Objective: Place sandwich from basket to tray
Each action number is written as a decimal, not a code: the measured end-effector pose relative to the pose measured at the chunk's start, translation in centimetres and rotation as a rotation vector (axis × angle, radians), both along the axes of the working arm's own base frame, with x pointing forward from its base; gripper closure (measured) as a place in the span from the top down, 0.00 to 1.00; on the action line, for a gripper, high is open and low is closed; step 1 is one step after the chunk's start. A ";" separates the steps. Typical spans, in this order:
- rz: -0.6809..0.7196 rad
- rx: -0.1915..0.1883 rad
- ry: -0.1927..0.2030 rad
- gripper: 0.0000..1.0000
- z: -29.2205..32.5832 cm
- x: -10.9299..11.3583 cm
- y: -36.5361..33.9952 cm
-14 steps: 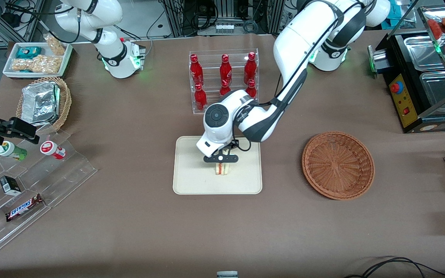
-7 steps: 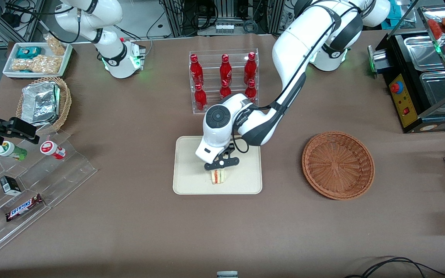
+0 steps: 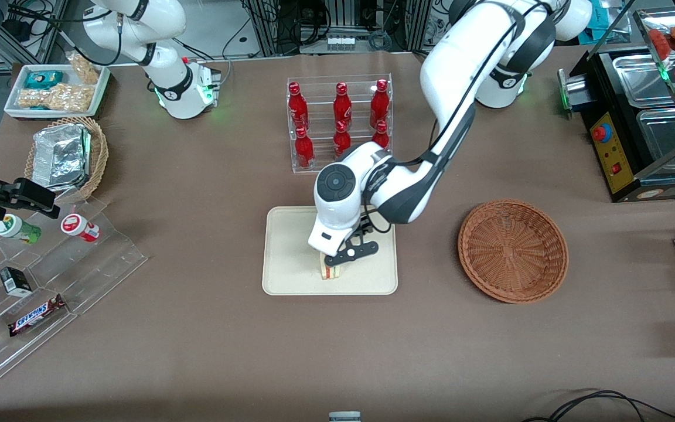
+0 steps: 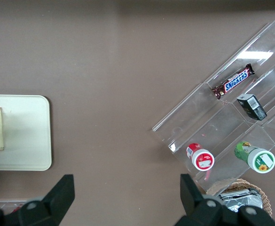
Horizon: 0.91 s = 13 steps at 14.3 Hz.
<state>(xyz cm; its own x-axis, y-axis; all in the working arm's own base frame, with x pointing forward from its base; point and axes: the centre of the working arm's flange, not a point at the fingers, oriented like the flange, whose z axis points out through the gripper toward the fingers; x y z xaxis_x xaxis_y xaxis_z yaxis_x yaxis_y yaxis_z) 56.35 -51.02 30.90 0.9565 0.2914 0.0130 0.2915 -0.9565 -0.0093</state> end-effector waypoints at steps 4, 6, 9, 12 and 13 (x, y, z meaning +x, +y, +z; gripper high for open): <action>-0.029 0.022 0.028 1.00 10.2 2.6 7.6; -0.053 -0.001 0.062 1.00 13.9 3.3 13.2; -0.035 0.026 0.155 1.00 17.8 3.3 23.1; -0.052 0.045 0.255 1.00 20.3 3.2 32.6; -0.046 0.044 0.288 1.00 21.0 3.1 35.8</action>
<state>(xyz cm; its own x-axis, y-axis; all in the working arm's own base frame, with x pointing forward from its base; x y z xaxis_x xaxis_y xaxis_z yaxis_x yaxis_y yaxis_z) 59.45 -15.23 51.93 0.9348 0.2527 -0.2496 0.2271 -0.9655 -0.1270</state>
